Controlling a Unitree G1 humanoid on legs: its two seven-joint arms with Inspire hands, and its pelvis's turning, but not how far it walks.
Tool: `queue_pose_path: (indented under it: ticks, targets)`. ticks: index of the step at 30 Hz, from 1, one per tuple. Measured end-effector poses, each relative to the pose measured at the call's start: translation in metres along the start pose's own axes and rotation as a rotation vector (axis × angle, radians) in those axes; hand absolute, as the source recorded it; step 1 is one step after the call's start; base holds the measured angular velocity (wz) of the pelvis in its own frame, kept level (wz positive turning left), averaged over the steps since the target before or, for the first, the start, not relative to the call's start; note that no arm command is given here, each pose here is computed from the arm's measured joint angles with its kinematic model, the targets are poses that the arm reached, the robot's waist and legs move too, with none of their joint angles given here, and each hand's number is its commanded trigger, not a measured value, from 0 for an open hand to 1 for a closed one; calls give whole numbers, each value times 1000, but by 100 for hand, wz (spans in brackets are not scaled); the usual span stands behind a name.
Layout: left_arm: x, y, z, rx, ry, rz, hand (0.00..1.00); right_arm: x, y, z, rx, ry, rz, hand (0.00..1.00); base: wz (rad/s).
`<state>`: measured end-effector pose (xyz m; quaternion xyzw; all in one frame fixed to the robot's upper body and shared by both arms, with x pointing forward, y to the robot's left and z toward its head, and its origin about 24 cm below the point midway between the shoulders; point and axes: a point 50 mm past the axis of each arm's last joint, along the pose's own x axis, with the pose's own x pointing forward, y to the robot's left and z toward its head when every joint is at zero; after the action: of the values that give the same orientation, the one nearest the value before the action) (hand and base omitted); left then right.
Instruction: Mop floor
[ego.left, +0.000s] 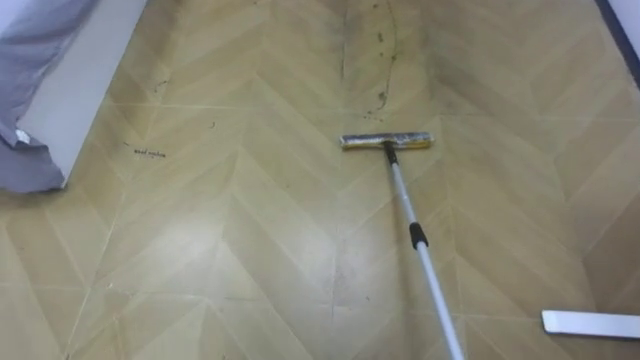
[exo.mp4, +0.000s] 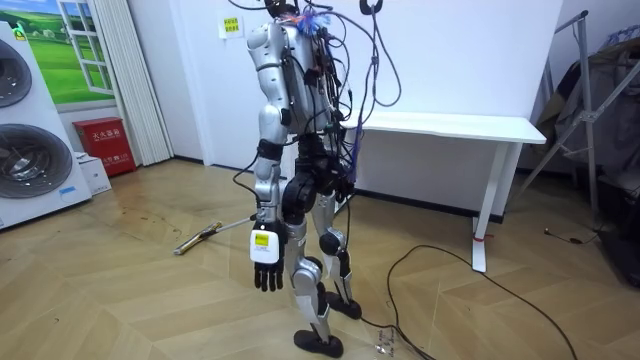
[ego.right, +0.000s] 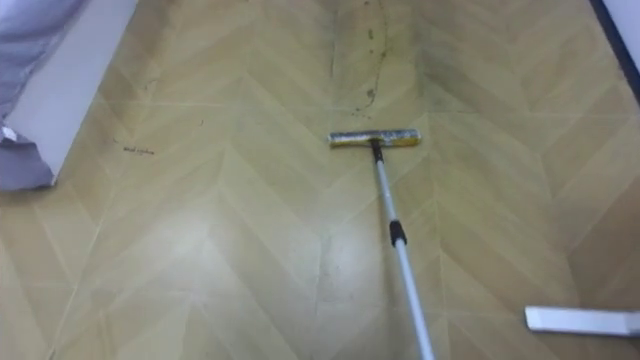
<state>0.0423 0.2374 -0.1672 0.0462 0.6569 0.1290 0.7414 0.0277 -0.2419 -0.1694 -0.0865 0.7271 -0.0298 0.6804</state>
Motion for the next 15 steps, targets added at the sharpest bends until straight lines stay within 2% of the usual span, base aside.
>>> queue_pose_path:
  ticks: [6,15]
  targets:
    - [0,-4,15,-3,-39,-6,0,-2,-4,13,46,-60,-39,100,9]
    - [0,-10,16,0,-44,-4,0,-3,-6,24,107,-133,-55,100,6]
